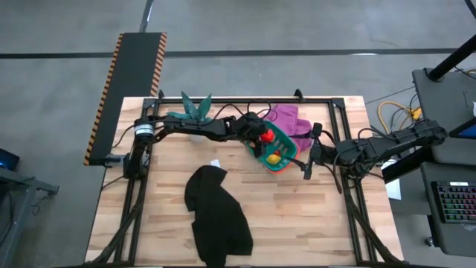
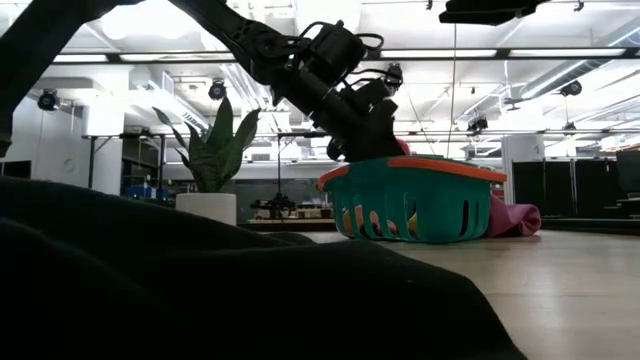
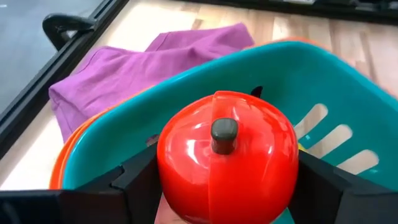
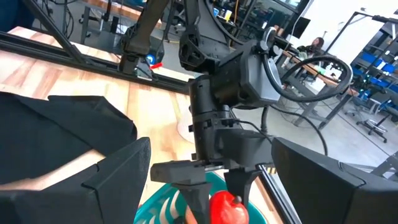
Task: Pick and placing Produce into tupperware
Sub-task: Put the apple into the green basket
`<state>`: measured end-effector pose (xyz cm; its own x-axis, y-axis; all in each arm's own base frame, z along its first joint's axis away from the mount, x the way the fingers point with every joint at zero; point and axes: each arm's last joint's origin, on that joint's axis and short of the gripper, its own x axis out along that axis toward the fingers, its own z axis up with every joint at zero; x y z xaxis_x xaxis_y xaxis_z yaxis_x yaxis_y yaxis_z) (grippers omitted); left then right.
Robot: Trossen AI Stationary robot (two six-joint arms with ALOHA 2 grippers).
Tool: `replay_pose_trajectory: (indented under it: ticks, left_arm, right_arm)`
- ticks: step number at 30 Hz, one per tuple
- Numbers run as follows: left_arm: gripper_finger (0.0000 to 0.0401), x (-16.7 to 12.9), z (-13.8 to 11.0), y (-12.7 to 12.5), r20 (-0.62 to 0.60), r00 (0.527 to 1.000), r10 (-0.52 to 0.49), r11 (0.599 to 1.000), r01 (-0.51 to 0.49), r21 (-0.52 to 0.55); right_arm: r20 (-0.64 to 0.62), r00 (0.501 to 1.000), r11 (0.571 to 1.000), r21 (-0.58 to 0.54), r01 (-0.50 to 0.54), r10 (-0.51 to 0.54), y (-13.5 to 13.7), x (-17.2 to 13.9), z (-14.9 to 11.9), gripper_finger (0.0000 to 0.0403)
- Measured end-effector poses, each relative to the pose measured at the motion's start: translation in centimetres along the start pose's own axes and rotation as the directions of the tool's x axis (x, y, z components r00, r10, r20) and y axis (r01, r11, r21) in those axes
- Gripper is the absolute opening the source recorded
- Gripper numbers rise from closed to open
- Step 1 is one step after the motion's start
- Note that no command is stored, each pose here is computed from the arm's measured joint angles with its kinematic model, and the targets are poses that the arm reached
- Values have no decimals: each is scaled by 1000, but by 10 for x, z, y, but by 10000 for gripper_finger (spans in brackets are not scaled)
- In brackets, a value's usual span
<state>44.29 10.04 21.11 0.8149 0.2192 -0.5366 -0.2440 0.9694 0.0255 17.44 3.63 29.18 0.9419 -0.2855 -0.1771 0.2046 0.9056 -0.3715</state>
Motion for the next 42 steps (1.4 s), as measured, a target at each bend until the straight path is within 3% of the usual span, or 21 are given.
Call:
replay_pose_trajectory:
  ticks: [9,20,28,42]
  left_arm:
    - [253,-1,7,-3,57,998,-12,999,14,-32]
    - [253,24,-5,-11,79,996,-29,998,33,-53]
    - [253,41,-11,-12,56,997,-59,996,63,-67]
    - [271,42,-12,-13,46,996,-81,995,83,-61]
  right_arm:
    - [0,1000,1000,0,0,0,0,0,0,327]
    - [-1,1000,1000,-1,-1,1,0,0,0,326]
    - [-3,1000,1000,-3,-2,2,0,0,0,327]
    - [-3,1000,1000,-3,-2,2,0,0,0,327]
